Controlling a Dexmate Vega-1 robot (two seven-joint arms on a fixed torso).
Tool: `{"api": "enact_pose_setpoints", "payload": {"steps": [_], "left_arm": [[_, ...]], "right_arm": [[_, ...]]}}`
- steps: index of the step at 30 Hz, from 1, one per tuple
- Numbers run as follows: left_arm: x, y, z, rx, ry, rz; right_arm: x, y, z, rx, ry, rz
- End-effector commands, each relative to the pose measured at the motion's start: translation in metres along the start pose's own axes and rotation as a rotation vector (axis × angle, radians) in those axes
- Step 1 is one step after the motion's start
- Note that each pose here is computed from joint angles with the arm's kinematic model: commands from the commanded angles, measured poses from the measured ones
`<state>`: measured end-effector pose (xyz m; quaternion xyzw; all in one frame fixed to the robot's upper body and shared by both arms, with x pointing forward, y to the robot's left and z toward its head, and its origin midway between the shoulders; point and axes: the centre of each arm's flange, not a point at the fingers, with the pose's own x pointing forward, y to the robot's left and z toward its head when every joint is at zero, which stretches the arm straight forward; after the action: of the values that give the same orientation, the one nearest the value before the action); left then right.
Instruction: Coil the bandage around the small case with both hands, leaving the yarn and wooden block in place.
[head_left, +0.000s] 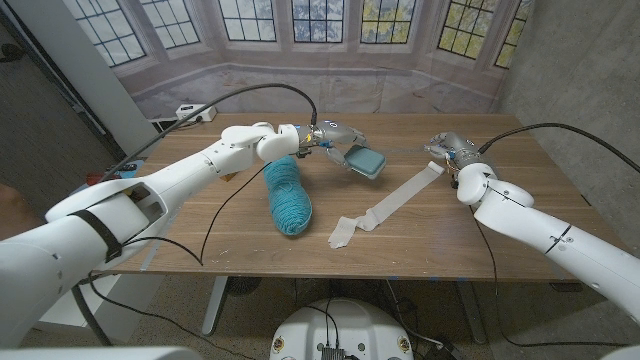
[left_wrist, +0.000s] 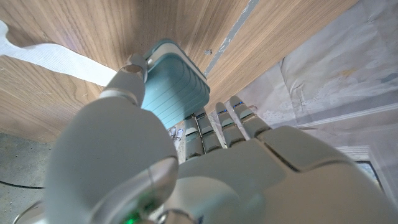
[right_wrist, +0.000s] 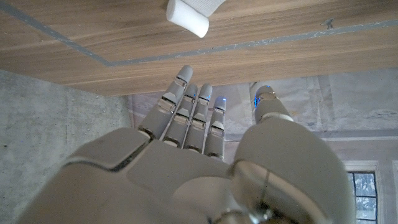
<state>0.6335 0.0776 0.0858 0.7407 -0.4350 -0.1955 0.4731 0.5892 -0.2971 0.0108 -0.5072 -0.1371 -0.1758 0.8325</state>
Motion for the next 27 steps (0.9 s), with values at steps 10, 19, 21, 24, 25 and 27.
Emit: {"api": "enact_pose_setpoints", "payload": {"steps": [10, 19, 21, 24, 25, 27], "left_arm": [[-0.005, 0.002, 0.003, -0.013, 0.012, 0.005], [-0.009, 0.002, 0.004, -0.014, 0.016, 0.002], [-0.01, 0.003, 0.004, -0.014, 0.017, 0.002], [-0.011, 0.003, 0.004, -0.014, 0.018, -0.001], [-0.011, 0.003, 0.004, -0.014, 0.018, -0.001], [-0.012, 0.003, 0.003, -0.015, 0.019, -0.001]], "right_arm": [[0.015, 0.007, 0.003, -0.173, 0.048, 0.015], [0.022, 0.012, -0.002, -0.206, 0.061, 0.039], [0.023, 0.013, -0.002, -0.213, 0.064, 0.045], [0.024, 0.014, -0.002, -0.224, 0.065, 0.051], [0.024, 0.014, -0.002, -0.23, 0.066, 0.052], [0.025, 0.014, -0.002, -0.237, 0.07, 0.057]]}}
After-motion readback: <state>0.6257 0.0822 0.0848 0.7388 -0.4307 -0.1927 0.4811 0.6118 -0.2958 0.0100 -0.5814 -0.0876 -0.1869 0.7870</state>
